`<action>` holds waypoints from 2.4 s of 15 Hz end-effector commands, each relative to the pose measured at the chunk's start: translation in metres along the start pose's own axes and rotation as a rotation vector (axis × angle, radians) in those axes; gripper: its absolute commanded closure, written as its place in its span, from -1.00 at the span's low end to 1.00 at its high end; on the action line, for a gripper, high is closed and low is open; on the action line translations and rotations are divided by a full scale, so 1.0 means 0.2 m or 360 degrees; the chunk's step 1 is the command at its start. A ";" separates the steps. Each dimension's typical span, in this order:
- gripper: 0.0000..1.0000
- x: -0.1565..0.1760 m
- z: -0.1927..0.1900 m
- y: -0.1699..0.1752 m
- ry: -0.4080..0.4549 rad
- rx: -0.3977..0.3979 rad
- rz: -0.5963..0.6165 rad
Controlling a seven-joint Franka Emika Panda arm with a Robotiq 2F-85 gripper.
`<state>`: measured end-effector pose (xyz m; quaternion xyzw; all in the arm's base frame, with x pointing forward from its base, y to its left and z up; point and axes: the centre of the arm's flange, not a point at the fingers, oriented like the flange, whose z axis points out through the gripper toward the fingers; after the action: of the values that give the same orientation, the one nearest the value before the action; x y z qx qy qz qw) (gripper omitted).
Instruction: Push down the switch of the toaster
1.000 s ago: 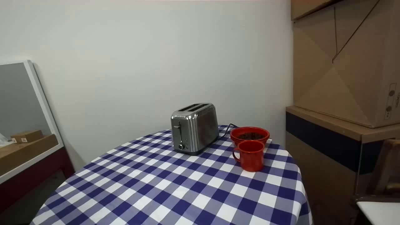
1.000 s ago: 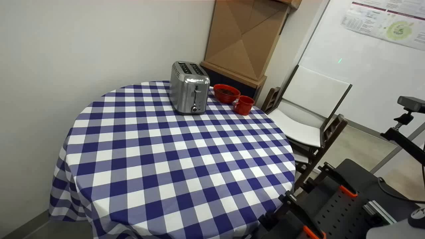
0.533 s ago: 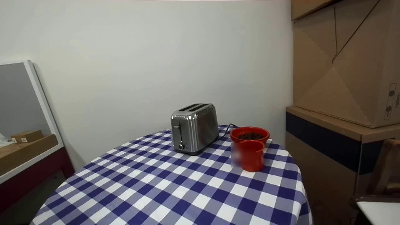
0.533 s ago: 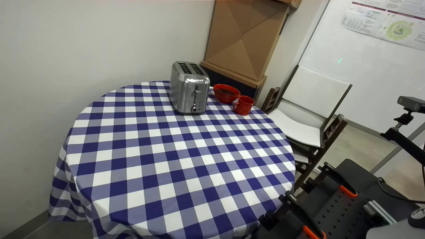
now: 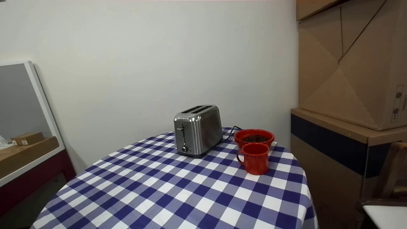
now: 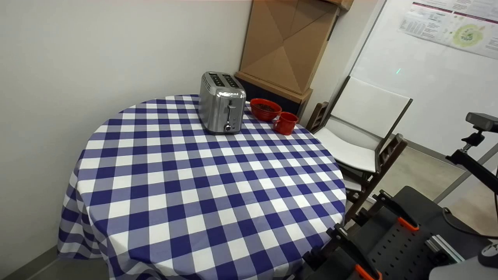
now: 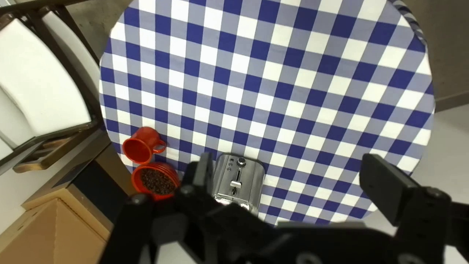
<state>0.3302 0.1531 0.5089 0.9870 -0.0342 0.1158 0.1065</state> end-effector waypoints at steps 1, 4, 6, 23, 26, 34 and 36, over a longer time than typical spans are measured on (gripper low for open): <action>-1.00 0.21 0.17 0.08 0.0050 0.0117 0.0082; -1.00 0.38 0.35 0.18 0.0103 0.0156 0.0171; -1.00 0.47 0.46 0.24 0.0153 0.0151 0.0209; 0.73 1.08 1.23 0.43 0.0199 0.0078 0.0321; 1.00 1.17 1.34 0.35 0.0229 0.0000 0.0303; 1.00 1.28 1.67 0.17 0.0261 -0.0130 0.0310; 1.00 1.31 1.72 0.13 0.0261 -0.0137 0.0306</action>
<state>0.6335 0.0337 0.2651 0.9655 -0.1226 0.1876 0.1327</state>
